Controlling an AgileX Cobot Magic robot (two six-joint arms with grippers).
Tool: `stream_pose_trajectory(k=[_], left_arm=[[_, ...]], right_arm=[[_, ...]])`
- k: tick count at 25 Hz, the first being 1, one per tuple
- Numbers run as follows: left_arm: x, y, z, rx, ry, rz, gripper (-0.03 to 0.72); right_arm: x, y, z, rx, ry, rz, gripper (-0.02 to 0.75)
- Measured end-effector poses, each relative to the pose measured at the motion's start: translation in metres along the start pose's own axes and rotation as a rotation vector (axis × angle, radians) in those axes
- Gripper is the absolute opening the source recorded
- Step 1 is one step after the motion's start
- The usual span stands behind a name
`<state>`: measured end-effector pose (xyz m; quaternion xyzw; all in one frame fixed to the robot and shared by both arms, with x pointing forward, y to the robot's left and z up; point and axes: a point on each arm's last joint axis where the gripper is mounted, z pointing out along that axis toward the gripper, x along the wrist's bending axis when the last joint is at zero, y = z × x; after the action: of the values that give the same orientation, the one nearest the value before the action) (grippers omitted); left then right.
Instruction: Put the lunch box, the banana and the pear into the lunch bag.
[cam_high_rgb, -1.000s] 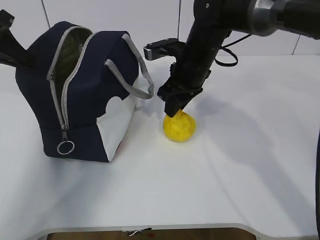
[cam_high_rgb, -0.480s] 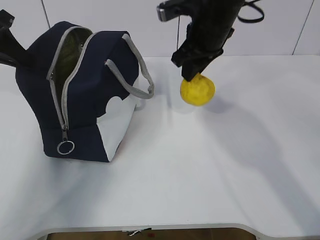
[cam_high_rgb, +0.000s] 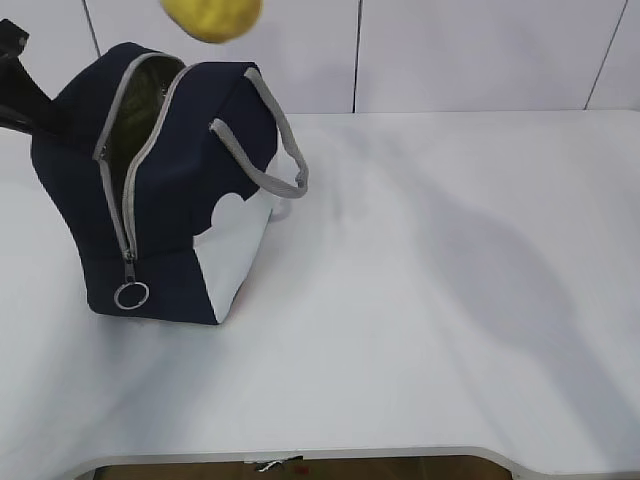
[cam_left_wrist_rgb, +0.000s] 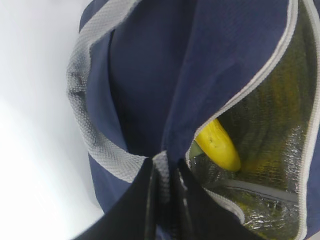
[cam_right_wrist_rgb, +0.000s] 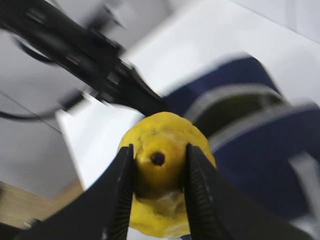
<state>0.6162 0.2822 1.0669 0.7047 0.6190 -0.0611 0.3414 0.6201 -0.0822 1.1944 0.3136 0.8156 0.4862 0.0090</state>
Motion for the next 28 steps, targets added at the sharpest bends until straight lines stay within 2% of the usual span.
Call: stream_pose_trajectory(k=[3,6,12,17,24,28], left_arm=[[0.000,0.000,0.000,0.004,-0.004,-0.001,0.025],[-0.001,0.000,0.000,0.005,-0.009,-0.003,0.025],[-0.002,0.000,0.000,0.005,-0.018,-0.007,0.025],[-0.002,-0.001,0.000,0.006,-0.021,-0.008,0.025],[-0.003,0.000,0.000,0.005,-0.037,-0.014,0.025],[-0.004,-0.001,0.000,0.009,-0.043,-0.016,0.025]], right_arm=[[0.000,0.005,0.017,-0.115,0.157,0.023,0.251],[-0.016,-0.002,0.044,-0.140,0.218,0.063,0.251],[-0.045,-0.021,0.088,-0.150,0.245,0.143,0.251],[-0.052,-0.024,0.101,-0.221,0.312,0.189,0.251],[-0.067,-0.040,0.124,-0.195,0.301,0.211,0.255],[-0.072,-0.048,0.129,-0.144,0.255,0.176,0.295]])
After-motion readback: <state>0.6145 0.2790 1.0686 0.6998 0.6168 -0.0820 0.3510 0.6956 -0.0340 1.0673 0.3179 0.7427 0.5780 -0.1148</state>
